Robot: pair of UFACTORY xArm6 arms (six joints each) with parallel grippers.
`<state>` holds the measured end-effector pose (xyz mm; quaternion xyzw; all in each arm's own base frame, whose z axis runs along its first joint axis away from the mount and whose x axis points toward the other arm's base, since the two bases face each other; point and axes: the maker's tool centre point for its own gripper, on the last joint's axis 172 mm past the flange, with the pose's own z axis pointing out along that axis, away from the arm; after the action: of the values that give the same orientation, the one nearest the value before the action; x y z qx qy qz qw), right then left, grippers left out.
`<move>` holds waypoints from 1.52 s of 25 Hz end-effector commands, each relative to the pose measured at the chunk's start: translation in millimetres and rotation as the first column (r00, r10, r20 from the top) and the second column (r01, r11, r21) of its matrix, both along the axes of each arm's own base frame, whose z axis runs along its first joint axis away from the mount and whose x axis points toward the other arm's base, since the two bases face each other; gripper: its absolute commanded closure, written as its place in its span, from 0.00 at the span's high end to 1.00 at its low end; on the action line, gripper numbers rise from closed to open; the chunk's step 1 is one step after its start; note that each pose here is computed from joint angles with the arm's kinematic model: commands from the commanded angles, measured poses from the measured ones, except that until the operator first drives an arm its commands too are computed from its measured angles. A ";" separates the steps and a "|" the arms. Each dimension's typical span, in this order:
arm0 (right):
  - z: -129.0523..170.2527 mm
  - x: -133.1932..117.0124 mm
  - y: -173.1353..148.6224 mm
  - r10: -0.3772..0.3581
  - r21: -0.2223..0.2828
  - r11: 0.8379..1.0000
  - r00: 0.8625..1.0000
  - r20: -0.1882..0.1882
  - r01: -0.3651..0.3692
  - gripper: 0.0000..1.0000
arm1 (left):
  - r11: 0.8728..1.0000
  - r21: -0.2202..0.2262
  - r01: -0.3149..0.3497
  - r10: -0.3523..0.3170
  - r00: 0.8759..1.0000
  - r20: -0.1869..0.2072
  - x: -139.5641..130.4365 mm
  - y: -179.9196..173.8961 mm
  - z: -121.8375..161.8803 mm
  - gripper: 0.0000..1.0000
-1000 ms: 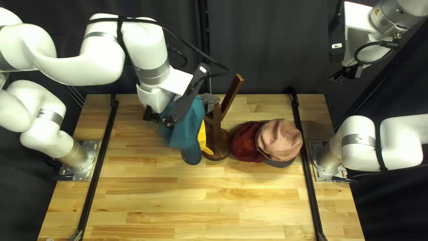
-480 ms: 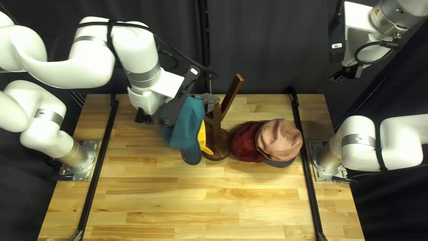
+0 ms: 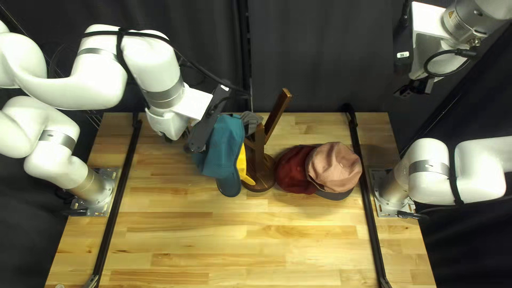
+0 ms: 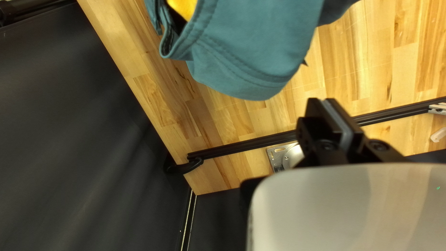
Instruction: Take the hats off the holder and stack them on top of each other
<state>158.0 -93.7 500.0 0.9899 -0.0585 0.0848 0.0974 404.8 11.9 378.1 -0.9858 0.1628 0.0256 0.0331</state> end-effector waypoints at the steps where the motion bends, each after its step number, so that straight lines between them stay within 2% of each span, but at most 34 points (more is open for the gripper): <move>1: 0.0 0.0 0.0 0.000 0.000 1.000 1.000 0.000 0.000 1.00 | 1.000 0.001 0.000 0.000 1.000 0.001 1.1 0.3 -0.9 1.00; 16: 0.0 0.0 0.0 0.000 0.000 1.000 1.000 0.000 0.000 1.00 | 1.000 -0.005 0.006 -0.006 1.000 0.004 6.8 4.8 -5.2 1.00; 18: 0.0 0.0 0.0 0.000 0.000 1.000 1.000 0.000 0.000 1.00 | 1.000 -0.006 0.006 -0.006 1.000 0.004 7.1 5.3 -5.9 0.97; 19: 0.0 0.0 0.0 0.000 0.000 1.000 1.000 0.000 0.000 1.00 | 1.000 -0.007 0.006 -0.006 1.000 0.004 7.4 5.5 -6.2 0.93; 20: 0.0 0.0 0.0 0.000 0.000 1.000 1.000 0.000 0.000 1.00 | 1.000 -0.007 0.007 -0.007 1.000 0.004 7.5 5.6 -6.4 0.84; 21: 0.0 0.0 0.0 0.000 0.000 1.000 1.000 0.000 0.000 1.00 | 1.000 -0.007 0.007 -0.007 1.000 0.004 7.8 5.9 -6.8 0.53; 22: 0.0 0.0 0.0 0.000 0.000 1.000 1.000 0.000 0.000 1.00 | 1.000 -0.007 0.007 -0.007 1.000 0.003 8.1 6.1 -7.1 0.02; 38: 0.0 0.0 0.0 0.000 0.000 1.000 1.000 0.000 0.000 1.00 | 1.000 0.003 0.009 -0.009 1.000 -0.007 8.8 4.0 -4.6 0.00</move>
<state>158.0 -93.7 500.0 0.9899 -0.0585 0.0847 0.0974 413.6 16.0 373.5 -0.9849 0.1675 0.0289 0.0344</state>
